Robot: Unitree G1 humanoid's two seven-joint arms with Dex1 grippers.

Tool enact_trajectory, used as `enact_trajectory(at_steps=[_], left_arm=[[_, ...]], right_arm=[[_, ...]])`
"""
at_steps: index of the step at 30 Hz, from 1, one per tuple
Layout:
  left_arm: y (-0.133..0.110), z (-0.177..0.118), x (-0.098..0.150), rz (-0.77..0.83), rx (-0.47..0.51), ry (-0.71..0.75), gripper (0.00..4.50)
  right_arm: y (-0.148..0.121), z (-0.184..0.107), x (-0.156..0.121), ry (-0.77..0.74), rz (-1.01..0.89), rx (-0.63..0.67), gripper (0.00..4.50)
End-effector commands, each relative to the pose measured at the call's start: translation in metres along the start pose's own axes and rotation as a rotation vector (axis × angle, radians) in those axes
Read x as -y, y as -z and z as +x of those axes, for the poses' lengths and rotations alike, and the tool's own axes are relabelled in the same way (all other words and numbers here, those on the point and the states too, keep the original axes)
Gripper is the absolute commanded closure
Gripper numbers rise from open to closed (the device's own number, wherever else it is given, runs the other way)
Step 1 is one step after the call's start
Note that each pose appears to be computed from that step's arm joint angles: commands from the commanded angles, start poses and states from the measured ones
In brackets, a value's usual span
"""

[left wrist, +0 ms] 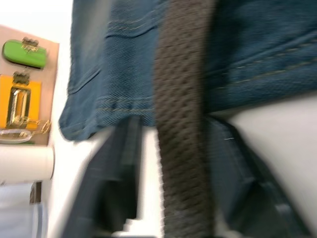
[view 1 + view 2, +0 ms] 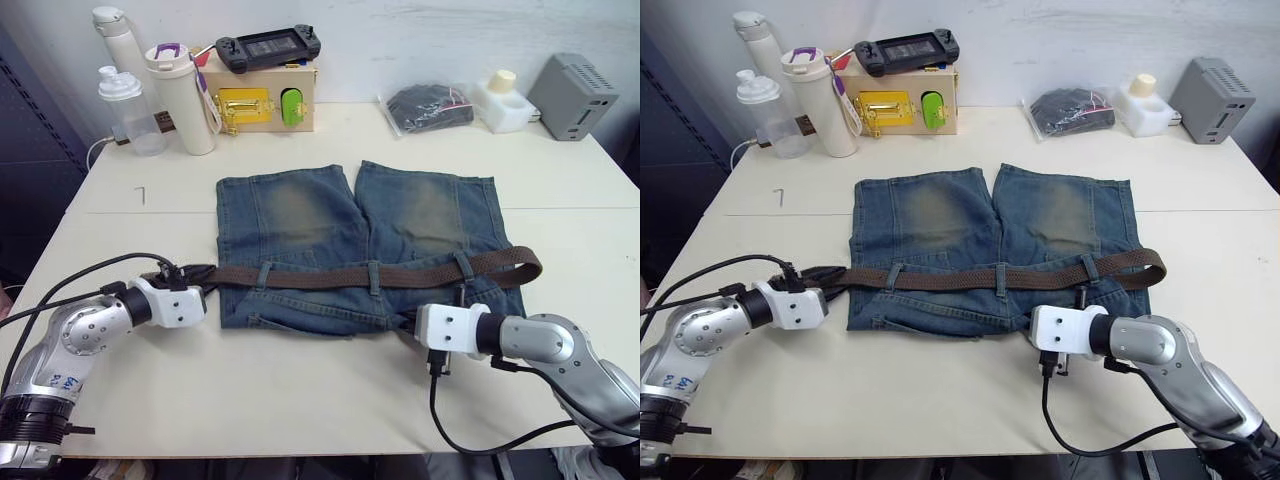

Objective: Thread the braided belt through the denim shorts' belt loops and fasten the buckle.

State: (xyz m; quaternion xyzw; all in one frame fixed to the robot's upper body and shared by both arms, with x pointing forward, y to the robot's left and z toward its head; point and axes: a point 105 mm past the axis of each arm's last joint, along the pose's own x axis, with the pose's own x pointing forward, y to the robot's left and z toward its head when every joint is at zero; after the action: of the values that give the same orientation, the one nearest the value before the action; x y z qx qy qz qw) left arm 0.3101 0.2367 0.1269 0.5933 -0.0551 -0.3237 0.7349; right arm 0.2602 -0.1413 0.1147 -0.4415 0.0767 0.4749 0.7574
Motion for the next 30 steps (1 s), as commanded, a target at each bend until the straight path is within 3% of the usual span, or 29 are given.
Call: enact_trajectory(at_steps=[1,7,12,15,19,22,24,29,30], left_arm=[[0.013,-0.013,0.0,0.032,-0.07,-0.013,4.42],[0.061,-0.06,0.0,0.021,-0.305,-0.119,4.42],[0.08,-0.093,0.006,0.026,-0.409,-0.141,4.42],[0.082,-0.099,0.01,0.016,-0.416,-0.136,4.42],[0.07,-0.088,0.009,-0.011,-0.351,-0.15,4.42],[0.068,-0.086,0.007,-0.049,-0.336,-0.169,3.43],[0.062,-0.084,0.004,-0.057,-0.309,-0.178,2.48],[0.02,-0.067,-0.008,-0.182,-0.126,-0.184,0.19],[0.007,-0.061,-0.012,-0.269,-0.067,-0.168,0.0]], right_arm=[[0.015,0.002,-0.003,0.008,0.058,-0.06,4.5],[0.015,0.004,-0.004,0.02,0.085,-0.058,4.5],[0.015,0.004,-0.005,0.021,0.095,-0.057,4.5],[0.014,0.004,-0.006,0.021,0.099,-0.054,4.5],[0.01,0.005,-0.006,0.01,0.116,-0.031,4.5],[0.009,0.004,-0.006,0.009,0.123,-0.031,4.5],[0.009,0.002,-0.004,0.014,0.132,-0.03,4.5],[0.002,-0.007,0.0,0.006,0.225,0.013,2.15],[-0.004,-0.012,0.004,-0.003,0.24,0.043,1.68]])
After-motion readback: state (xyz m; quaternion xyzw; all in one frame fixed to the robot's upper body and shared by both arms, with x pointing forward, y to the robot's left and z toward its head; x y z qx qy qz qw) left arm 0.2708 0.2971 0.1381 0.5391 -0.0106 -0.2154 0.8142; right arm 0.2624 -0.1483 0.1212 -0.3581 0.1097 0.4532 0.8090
